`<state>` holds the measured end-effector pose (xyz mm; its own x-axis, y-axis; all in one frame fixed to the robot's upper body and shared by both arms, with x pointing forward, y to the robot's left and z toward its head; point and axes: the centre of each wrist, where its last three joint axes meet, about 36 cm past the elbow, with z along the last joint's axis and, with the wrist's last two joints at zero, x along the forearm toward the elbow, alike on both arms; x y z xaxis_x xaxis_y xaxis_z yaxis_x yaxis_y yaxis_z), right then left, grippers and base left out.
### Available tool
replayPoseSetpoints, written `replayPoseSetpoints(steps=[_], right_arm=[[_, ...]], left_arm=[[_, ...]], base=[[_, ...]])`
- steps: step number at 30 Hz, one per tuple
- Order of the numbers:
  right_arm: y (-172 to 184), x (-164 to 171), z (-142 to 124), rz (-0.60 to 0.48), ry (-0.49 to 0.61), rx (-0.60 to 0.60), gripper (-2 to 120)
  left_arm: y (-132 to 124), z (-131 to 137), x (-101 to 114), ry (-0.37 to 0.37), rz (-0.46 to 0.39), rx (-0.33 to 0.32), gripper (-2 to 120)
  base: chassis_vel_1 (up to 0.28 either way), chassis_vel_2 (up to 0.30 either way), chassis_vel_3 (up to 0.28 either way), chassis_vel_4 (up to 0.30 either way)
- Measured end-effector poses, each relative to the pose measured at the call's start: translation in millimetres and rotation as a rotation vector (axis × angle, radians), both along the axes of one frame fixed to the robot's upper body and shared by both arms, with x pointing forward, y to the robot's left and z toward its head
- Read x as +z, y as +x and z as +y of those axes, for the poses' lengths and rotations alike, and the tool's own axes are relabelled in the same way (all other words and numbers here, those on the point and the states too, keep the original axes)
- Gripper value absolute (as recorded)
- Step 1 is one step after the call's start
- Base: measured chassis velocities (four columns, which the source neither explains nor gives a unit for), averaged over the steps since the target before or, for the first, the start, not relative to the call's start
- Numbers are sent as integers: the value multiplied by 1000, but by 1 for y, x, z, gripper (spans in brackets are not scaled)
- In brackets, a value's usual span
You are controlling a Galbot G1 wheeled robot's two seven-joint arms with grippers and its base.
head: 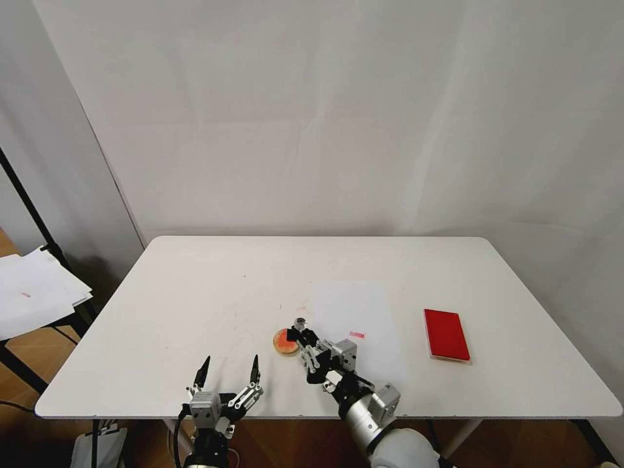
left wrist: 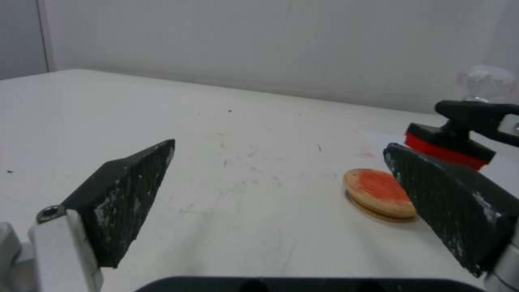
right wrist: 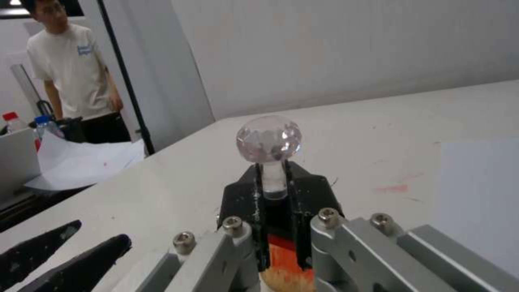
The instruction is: Pick up the stamp from the ink pad and place it onto another ink pad.
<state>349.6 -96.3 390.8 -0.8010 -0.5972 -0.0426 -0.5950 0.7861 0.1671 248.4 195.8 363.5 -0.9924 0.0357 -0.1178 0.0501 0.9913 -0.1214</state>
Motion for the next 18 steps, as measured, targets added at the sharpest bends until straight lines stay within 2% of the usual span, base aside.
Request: replayPoseSetpoints(steps=[8,18], right_arm=[[16,-10,22,15,5,6,7],[23,-13,27,20,4,-10,7]], left_arm=[[0,0,0,0,0,0,102],[0,0,0,0,0,0,102]], base=[[0,0,0,0],[0,0,0,0]])
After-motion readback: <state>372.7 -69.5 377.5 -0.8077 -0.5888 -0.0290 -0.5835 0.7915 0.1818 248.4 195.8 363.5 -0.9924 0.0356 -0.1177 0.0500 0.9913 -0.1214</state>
